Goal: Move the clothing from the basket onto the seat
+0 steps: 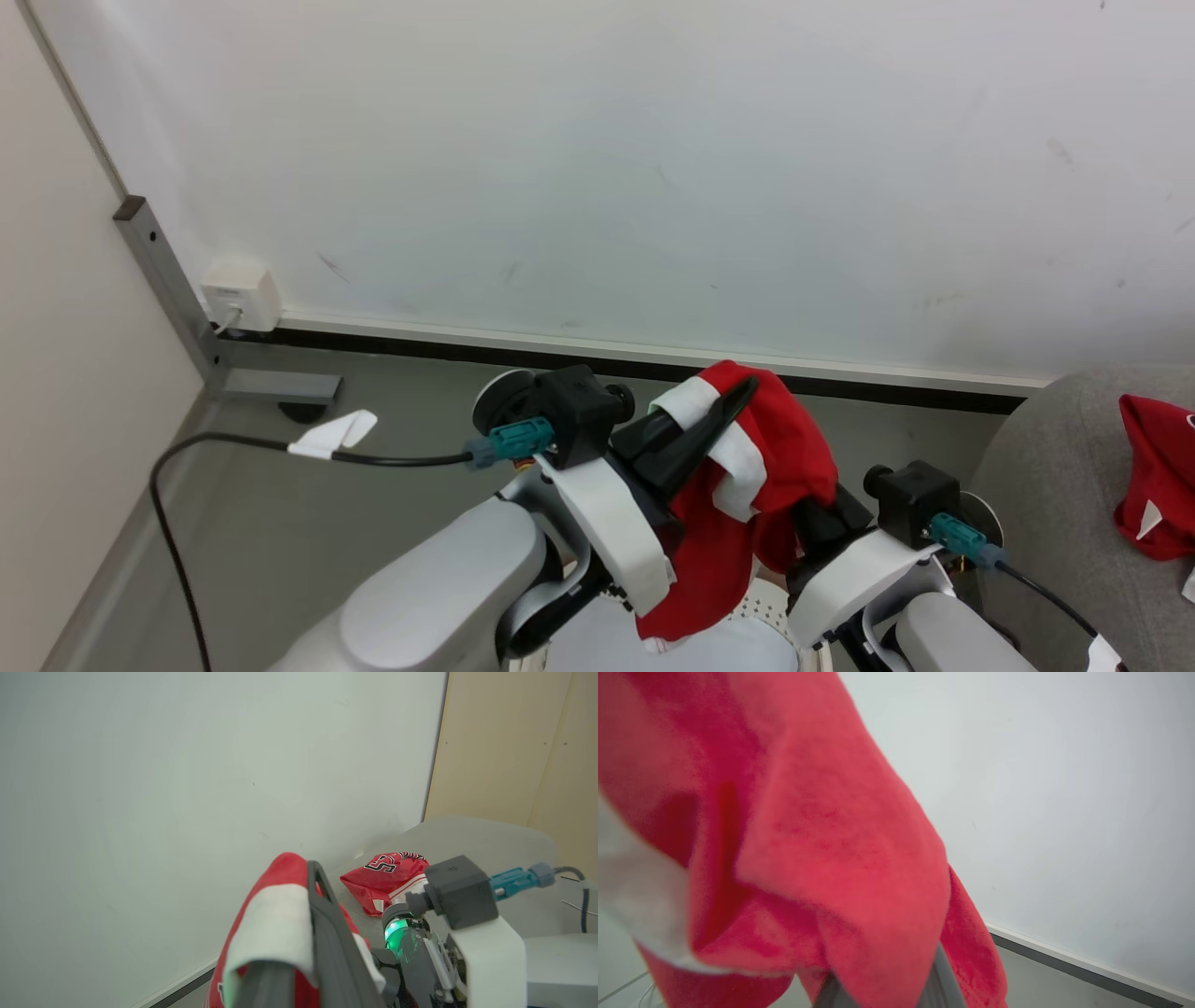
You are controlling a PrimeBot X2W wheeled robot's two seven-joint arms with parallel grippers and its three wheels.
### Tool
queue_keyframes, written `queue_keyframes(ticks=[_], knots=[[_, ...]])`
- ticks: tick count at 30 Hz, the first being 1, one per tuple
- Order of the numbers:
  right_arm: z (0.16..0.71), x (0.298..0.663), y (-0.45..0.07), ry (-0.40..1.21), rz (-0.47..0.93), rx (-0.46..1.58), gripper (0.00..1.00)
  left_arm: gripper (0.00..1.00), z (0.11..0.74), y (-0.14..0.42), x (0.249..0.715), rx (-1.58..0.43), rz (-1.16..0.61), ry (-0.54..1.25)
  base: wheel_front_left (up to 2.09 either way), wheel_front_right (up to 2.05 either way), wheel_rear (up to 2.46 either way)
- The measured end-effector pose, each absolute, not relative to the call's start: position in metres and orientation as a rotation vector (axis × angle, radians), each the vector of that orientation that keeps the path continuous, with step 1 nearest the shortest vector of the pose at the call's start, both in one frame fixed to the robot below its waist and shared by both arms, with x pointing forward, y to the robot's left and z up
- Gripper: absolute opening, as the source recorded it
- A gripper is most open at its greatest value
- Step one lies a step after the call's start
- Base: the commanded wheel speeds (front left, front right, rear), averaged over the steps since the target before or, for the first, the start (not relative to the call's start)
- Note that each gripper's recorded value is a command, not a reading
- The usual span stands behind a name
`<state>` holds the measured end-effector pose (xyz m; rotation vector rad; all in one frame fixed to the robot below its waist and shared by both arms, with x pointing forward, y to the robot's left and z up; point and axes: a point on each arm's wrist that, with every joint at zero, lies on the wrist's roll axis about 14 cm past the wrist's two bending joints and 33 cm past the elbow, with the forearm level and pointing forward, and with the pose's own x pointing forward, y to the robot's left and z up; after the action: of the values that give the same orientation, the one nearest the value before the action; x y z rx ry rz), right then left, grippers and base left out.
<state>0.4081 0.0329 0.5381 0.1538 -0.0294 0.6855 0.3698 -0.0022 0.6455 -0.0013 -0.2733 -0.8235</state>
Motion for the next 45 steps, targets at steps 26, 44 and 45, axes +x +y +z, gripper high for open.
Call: queue_keyframes(ticks=[26, 44, 45], knots=[[0.61, 0.433, -0.149, -0.316, 0.198, 0.252, 0.0, 1.0, 0.573, -0.071, 0.345, -0.092, -1.047, -0.1, 0.0, 0.0, 0.0], [0.598, 0.347, -0.292, -0.338, -0.189, 0.134, 0.0, 1.0, 0.573, -0.142, 0.333, -0.096, -1.269, -0.137, 0.0, 0.0, 0.0], [0.597, 0.343, -0.294, -0.334, -0.197, 0.132, 0.0, 1.0, 0.573, -0.144, 0.333, -0.094, -1.277, -0.139, 0.0, 0.0, 0.0]])
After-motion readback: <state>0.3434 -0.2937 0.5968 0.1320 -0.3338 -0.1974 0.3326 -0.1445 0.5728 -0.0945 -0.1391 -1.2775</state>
